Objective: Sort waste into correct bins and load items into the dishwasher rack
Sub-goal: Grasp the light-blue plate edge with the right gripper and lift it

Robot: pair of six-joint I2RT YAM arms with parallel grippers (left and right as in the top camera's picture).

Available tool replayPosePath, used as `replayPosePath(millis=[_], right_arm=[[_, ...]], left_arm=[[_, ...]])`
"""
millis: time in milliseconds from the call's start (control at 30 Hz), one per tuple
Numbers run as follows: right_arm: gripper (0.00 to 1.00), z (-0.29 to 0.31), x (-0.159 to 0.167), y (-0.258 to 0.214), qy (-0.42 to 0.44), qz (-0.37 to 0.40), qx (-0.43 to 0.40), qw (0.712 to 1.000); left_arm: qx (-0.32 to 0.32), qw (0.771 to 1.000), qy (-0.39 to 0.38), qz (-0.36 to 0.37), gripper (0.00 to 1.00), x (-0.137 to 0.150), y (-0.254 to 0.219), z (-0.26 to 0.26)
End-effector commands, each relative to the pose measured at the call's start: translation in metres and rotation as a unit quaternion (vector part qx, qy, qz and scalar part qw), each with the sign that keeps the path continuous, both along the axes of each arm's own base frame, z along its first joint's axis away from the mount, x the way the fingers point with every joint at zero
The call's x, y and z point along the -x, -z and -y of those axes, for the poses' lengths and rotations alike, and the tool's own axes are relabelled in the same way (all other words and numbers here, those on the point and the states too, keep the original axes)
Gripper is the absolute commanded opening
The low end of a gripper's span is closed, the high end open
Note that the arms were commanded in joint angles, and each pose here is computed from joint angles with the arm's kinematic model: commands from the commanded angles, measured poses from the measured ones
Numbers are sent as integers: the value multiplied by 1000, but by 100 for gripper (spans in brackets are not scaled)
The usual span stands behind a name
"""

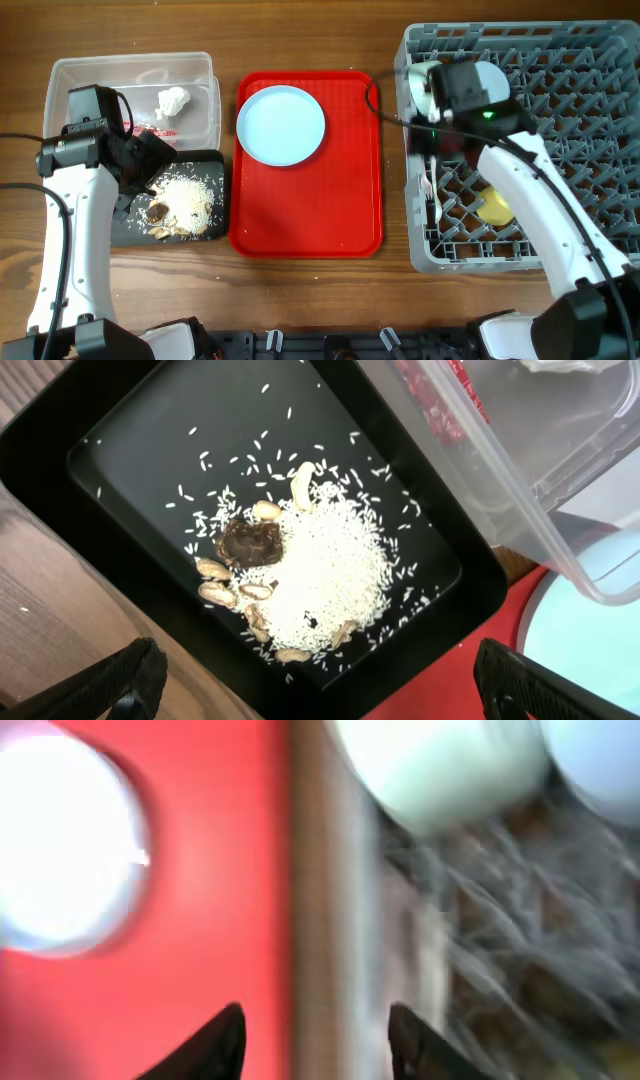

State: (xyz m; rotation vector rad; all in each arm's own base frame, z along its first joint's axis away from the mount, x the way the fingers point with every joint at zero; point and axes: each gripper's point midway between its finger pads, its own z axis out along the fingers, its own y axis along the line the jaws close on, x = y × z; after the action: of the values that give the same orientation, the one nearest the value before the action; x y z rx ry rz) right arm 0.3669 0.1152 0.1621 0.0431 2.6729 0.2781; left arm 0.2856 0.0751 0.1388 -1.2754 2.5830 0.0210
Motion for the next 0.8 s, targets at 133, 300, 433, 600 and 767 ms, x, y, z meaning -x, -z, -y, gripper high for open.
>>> replayPosePath(millis=[133,300,433,600,767], right_arm=[[52,-115,-29,-28,-120,83,-142,979],[57,-128,-55,-3,-125,85,-50,987],[59,-134,-76,47,-123,22,-7,992],[53,-156,-63,119,-136,-46,-2,990],[48,-164,-59,145,-79,-53,26,995]], left_arm=[[-13,996,87,13,100,-10,-7,24],[-12,994,112,14,100,-13,-7,38],[-12,993,113,14,100,-13,-7,39],[-13,993,113,16,100,-14,-7,39],[-13,993,113,15,100,-14,-7,39]])
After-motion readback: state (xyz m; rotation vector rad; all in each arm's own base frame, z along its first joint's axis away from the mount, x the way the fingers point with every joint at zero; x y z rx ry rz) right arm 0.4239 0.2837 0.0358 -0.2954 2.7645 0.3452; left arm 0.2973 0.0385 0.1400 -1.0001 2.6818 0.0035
